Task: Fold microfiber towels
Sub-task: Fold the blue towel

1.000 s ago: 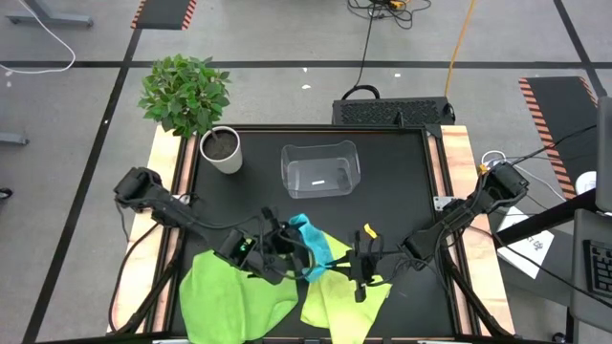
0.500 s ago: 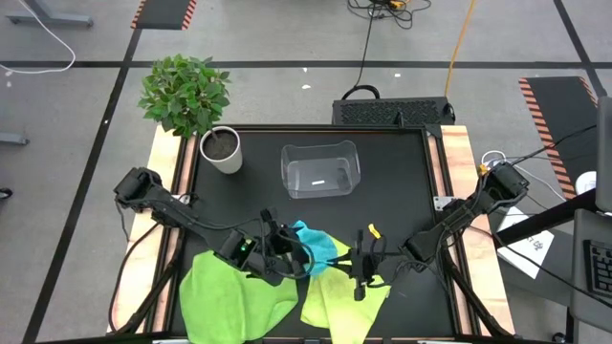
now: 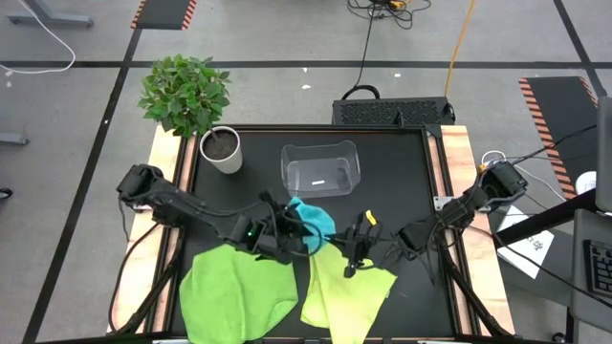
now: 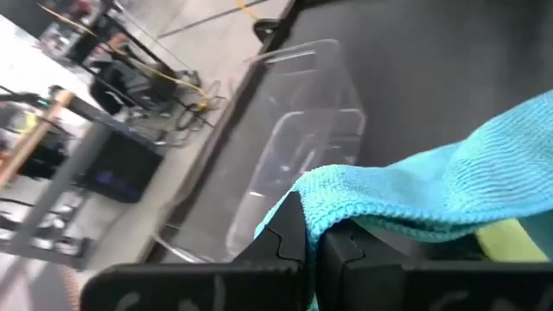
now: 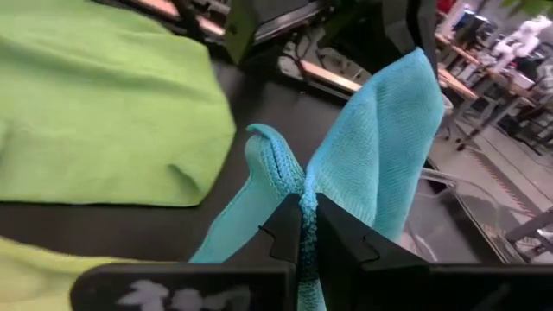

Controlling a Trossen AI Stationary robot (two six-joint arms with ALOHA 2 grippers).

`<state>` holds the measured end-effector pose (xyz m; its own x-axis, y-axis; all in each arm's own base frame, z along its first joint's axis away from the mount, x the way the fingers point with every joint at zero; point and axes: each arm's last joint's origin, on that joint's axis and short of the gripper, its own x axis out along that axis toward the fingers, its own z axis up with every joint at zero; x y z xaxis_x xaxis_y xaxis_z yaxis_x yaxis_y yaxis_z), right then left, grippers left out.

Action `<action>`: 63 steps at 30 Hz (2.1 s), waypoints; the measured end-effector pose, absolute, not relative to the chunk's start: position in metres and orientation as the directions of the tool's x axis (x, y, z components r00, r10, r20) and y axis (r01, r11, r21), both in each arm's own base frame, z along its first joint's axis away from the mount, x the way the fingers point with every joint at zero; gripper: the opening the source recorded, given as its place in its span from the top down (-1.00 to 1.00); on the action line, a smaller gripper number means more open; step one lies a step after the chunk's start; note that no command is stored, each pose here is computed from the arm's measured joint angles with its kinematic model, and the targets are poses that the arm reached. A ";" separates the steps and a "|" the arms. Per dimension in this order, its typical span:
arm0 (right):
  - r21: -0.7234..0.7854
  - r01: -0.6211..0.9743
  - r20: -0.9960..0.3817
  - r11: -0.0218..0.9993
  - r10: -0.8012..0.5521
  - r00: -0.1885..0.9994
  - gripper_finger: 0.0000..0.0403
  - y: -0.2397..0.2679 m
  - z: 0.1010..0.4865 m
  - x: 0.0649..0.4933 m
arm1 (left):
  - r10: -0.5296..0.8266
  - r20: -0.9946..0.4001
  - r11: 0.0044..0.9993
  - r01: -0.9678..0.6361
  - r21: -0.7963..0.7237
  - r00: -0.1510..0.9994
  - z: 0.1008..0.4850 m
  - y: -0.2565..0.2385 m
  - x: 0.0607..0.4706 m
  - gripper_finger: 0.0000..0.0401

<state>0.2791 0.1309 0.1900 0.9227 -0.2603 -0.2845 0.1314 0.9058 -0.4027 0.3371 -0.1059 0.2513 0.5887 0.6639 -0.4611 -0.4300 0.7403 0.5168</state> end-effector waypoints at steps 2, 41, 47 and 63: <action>-0.412 0.144 -0.269 0.900 -0.271 0.924 0.93 0.126 0.185 0.277 | 0.674 -0.448 0.727 -0.422 0.541 0.588 0.252 -0.104 0.339 1.00; -0.216 0.052 -0.253 0.975 -0.107 0.962 0.10 0.142 0.150 0.231 | 0.426 -0.518 0.884 -0.221 0.411 0.741 0.224 -0.098 0.387 1.00; -0.171 -0.081 -0.252 0.982 0.036 0.967 0.15 0.153 0.161 0.239 | 0.421 -0.528 0.886 -0.209 0.415 0.738 0.224 -0.089 0.390 1.00; -0.187 -0.013 -0.345 0.982 -0.053 0.937 0.17 0.149 0.148 0.292 | 0.387 -0.473 0.890 -0.185 0.418 0.792 0.244 -0.084 0.401 1.00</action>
<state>0.2924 0.1486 0.1479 0.9372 -0.0533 -0.3448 -0.0128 0.9823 -0.1866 0.4009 -0.0840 0.2443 0.7916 0.3867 -0.4731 -0.1849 0.8896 0.4177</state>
